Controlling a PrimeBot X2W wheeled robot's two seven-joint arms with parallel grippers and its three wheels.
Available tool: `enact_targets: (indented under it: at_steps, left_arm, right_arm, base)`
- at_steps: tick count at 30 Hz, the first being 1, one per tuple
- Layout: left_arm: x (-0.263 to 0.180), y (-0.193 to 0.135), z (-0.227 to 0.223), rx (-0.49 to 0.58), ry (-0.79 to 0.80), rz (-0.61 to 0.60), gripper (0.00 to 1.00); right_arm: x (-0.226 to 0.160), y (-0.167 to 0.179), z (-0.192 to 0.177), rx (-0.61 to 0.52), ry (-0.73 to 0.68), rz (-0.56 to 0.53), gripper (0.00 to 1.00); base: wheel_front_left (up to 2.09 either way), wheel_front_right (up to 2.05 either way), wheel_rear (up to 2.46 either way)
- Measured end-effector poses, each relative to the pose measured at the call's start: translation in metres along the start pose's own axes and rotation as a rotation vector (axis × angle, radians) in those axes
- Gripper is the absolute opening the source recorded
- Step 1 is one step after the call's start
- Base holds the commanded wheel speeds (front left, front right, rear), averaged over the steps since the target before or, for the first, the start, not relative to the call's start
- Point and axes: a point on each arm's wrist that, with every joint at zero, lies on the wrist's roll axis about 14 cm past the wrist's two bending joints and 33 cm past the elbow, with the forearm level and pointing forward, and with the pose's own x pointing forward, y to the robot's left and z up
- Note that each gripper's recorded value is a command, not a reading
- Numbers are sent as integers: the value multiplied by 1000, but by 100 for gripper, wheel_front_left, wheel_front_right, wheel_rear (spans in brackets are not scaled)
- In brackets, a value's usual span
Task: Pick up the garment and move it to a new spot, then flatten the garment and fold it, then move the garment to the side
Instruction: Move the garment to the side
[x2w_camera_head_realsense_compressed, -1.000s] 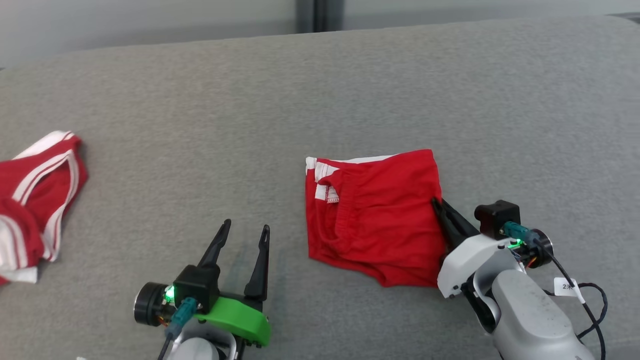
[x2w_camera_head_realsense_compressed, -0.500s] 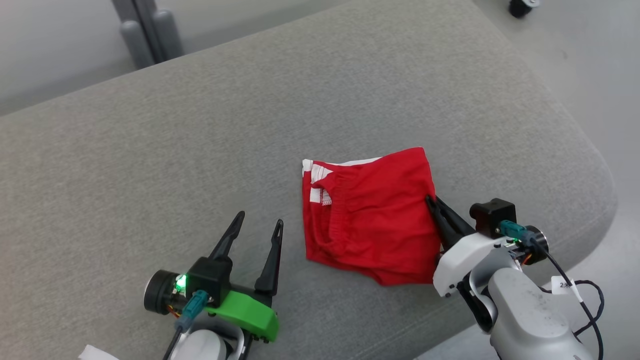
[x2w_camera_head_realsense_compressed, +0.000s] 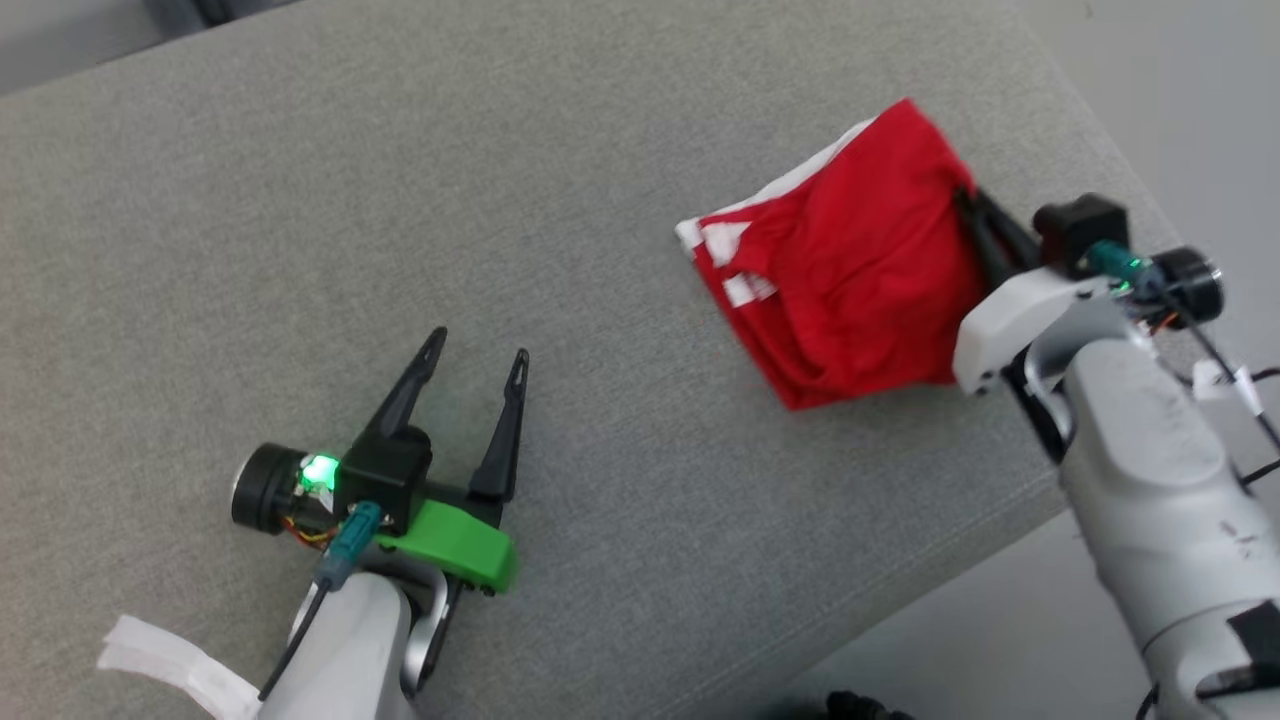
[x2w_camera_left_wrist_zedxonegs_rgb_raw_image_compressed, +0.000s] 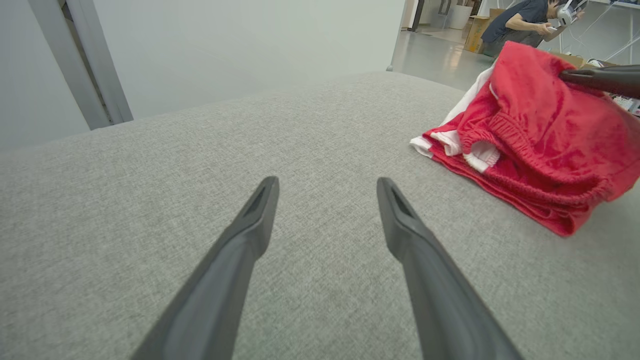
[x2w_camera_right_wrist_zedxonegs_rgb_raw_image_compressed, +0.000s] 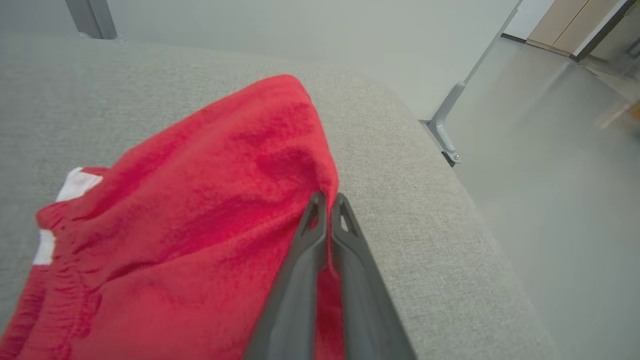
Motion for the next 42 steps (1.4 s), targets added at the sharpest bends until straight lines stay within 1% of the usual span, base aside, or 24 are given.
enact_targets:
  at_steps: [3,7,9,10,12,14,15,16,17,18,21,25,26,28,30,32,35,38,42]
  left_arm:
    - [6,15,-6,-2,-3,12,100]
    - [9,36,-19,-21,4,43,100]
    - [10,45,-22,-33,-3,60,100]
    - [9,50,-25,-38,-1,73,100]
    - [5,63,-30,-42,4,103,100]
    - [1,72,-34,-50,5,127,100]
    - [1,75,-35,-54,2,135,100]
    - [0,78,-35,-61,-3,149,100]
    - [-2,82,-35,-69,-6,162,100]
    - [-4,85,-36,-72,-6,172,100]
    - [-11,94,-37,-81,-5,206,100]
    - [-24,103,-35,-75,6,252,100]
    - [-30,105,-35,-74,15,266,100]
    - [-38,106,-35,-70,30,287,100]
    - [-50,108,-34,-67,45,314,100]
    - [-59,109,-31,-61,52,339,100]
    - [-74,112,-22,-55,50,384,100]
    - [-86,116,-8,-39,28,425,100]
    - [-108,123,8,-20,5,496,100]
  right_arm:
    - [24,-24,4,-70,18,-45,0]
    - [49,-66,-5,-179,92,-123,0]
    - [60,-83,-10,-201,118,-164,0]
    - [66,-89,-12,-216,128,-179,0]
    - [77,-95,-14,-211,129,-208,0]
    - [89,-94,-19,-213,134,-222,0]
    - [94,-93,-21,-210,142,-227,5]
    - [99,-91,-25,-211,146,-233,27]
    - [103,-89,-28,-213,152,-236,69]
    - [106,-88,-30,-216,152,-240,100]
    - [115,-79,-30,-208,128,-251,100]
    - [124,-51,-15,-170,55,-224,100]
    - [125,-44,-8,-157,32,-213,100]
    - [129,-27,17,-135,-47,-185,100]
    - [130,-4,53,-90,-155,-146,100]
    - [121,15,74,-57,-225,-100,100]
    - [102,34,83,36,-272,-51,100]
    - [84,58,93,89,-307,18,100]
    - [57,79,87,165,-304,83,100]
  base:
    - [0,0,0]
    - [0,0,0]
    - [0,0,0]
    - [0,0,0]
    - [0,0,0]
    - [0,0,0]
    - [0,0,0]
    - [0,0,0]
    - [0,0,0]
    - [0,0,0]
    - [0,0,0]
    - [0,0,0]
    - [0,0,0]
    - [0,0,0]
    - [0,0,0]
    - [0,0,0]
    - [0,0,0]
    - [0,0,0]
    - [0,0,0]
